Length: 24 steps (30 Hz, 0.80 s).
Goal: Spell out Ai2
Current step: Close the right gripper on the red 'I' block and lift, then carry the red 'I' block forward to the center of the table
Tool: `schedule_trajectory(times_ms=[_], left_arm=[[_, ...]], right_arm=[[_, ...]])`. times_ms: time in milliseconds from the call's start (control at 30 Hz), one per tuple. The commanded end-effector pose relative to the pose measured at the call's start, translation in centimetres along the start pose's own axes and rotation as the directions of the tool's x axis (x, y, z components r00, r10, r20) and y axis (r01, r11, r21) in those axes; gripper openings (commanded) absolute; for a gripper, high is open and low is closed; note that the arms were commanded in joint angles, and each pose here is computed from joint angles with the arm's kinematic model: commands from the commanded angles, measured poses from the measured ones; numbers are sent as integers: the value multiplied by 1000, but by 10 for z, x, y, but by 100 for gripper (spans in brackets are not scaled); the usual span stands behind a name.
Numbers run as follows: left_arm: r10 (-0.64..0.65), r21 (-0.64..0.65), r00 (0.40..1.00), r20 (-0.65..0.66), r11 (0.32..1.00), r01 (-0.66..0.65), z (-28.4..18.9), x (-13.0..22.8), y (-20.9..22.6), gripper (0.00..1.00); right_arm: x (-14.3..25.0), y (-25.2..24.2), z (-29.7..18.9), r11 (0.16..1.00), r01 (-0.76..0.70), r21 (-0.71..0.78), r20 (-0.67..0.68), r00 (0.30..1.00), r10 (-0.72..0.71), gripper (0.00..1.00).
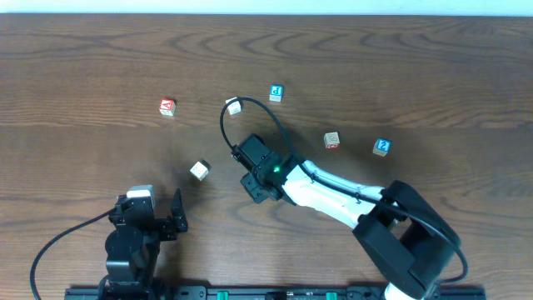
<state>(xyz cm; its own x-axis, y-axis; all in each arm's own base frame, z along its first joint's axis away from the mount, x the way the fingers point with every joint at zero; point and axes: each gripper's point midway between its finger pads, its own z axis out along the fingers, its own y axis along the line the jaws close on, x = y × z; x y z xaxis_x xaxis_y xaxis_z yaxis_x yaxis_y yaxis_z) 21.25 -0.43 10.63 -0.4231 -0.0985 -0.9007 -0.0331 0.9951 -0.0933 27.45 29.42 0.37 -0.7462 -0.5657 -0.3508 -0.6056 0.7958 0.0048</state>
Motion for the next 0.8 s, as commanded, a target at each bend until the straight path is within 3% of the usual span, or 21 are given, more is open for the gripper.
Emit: schedule_trajectory(times_ms=[0,233,467,633,767], left_arm=[[2,-3,1000,-10,1000,-2,2,5,1,95],[2,-3,1000,-10,1000,-2,2,5,1,95],[2,-3,1000,-9,1000,-2,2,5,1,95],[2,-3,1000,-10,1000,-2,2,5,1,95],[2,-3,1000,-10,1000,-2,2,5,1,95]], right_arm=[[-10,2,-3,1000,-16,12,17,1000,16,36],[-44,-18,-26,991,-59,121,74,996,50,38],[-71,-52,-41,959,-245,141,148,963,225,35],[-80,-87,-47,914,-378,146,187,918,349,25],[-91,-110,-55,886,-440,144,224,887,404,2]])
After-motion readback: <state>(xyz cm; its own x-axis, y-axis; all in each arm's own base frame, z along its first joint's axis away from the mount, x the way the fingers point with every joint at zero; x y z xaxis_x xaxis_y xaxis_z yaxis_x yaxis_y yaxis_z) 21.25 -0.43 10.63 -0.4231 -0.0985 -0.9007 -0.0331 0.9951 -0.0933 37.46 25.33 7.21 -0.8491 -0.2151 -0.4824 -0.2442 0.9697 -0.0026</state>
